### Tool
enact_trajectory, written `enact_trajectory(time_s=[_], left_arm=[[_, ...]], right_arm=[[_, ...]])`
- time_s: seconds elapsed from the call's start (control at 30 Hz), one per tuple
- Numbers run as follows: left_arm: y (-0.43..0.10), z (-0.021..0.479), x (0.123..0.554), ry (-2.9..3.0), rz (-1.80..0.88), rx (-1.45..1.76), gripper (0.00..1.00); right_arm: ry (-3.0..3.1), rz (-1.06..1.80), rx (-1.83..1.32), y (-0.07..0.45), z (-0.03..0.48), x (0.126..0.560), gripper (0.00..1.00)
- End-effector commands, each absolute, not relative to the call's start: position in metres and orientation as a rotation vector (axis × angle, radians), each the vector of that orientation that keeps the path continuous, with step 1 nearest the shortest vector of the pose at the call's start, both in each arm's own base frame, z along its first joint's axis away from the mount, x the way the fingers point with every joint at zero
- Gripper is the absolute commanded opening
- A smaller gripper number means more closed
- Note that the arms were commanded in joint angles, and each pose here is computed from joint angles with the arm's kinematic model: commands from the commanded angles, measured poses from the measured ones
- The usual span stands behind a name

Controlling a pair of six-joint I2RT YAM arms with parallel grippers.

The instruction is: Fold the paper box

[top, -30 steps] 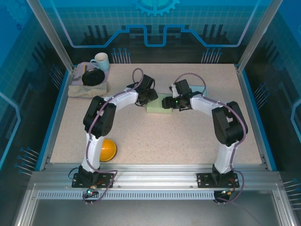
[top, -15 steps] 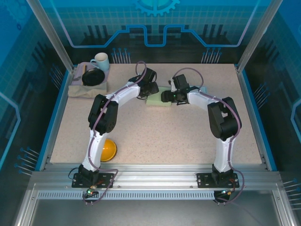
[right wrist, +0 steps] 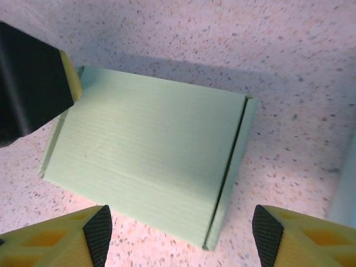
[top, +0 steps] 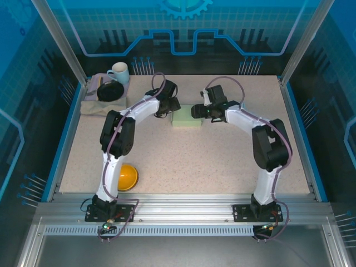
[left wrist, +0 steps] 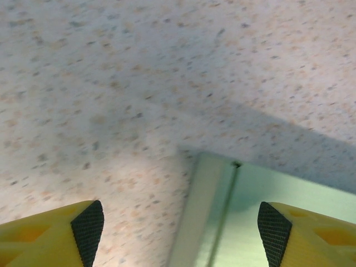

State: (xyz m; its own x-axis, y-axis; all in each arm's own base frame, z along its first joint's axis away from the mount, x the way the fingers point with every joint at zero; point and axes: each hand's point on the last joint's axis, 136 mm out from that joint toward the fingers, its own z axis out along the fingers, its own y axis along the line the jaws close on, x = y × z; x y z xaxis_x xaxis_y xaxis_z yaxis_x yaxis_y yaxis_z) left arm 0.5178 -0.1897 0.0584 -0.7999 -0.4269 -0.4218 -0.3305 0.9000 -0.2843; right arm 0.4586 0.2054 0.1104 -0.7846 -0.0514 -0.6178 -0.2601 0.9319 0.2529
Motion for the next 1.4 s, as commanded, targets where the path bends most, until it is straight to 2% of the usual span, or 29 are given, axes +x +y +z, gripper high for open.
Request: enact_trajectory(time_s=[0.0, 0.13, 0.3, 0.37, 0.47, 0.7, 0.83, 0.93, 1.0, 1.17, 1.37], left_arm=[[-0.182, 0.109, 0.512, 2.493, -0.313, -0.472, 0.8], [-0.169, 0.132, 0.498, 2.43, -0.282, -0.381, 0.86], [-0.149, 0.159, 0.471, 2.34, -0.25, -0.273, 0.91], [-0.139, 0.173, 0.457, 2.292, -0.219, -0.225, 0.93], [-0.12, 0.187, 0.436, 2.215, -0.151, -0.194, 0.98], [-0.063, 0.206, 0.389, 2.019, 0.014, -0.225, 0.99], [-0.009, 0.184, 0.373, 1.94, 0.022, -0.402, 0.99], [0.026, 0.156, 0.364, 1.945, 0.133, -0.506, 0.99], [0.031, 0.142, 0.364, 1.993, 0.186, -0.492, 0.99], [0.04, 0.108, 0.364, 2.003, 0.202, -0.5, 0.99], [0.039, 0.116, 0.373, 1.924, 0.133, -0.381, 0.99]], right_arm=[[2.381, 0.373, -0.258, 0.191, 0.141, 0.445, 0.71], [2.33, 0.285, -0.277, 0.17, 0.157, 0.425, 0.75], [2.231, 0.198, -0.213, 0.135, 0.169, 0.4, 0.87], [2.184, 0.148, -0.187, 0.12, 0.173, 0.39, 1.0], [2.16, 0.063, -0.169, 0.099, 0.164, 0.375, 1.0], [2.085, -0.094, -0.015, 0.041, 0.148, 0.355, 1.0], [2.058, -0.122, 0.033, 0.016, 0.142, 0.352, 1.0], [2.097, -0.168, 0.06, -0.002, 0.121, 0.35, 1.0], [2.1, -0.155, 0.073, -0.007, 0.107, 0.351, 1.0], [2.053, -0.128, 0.076, -0.011, 0.111, 0.359, 1.0], [1.987, -0.064, 0.022, -0.003, 0.118, 0.367, 1.0]])
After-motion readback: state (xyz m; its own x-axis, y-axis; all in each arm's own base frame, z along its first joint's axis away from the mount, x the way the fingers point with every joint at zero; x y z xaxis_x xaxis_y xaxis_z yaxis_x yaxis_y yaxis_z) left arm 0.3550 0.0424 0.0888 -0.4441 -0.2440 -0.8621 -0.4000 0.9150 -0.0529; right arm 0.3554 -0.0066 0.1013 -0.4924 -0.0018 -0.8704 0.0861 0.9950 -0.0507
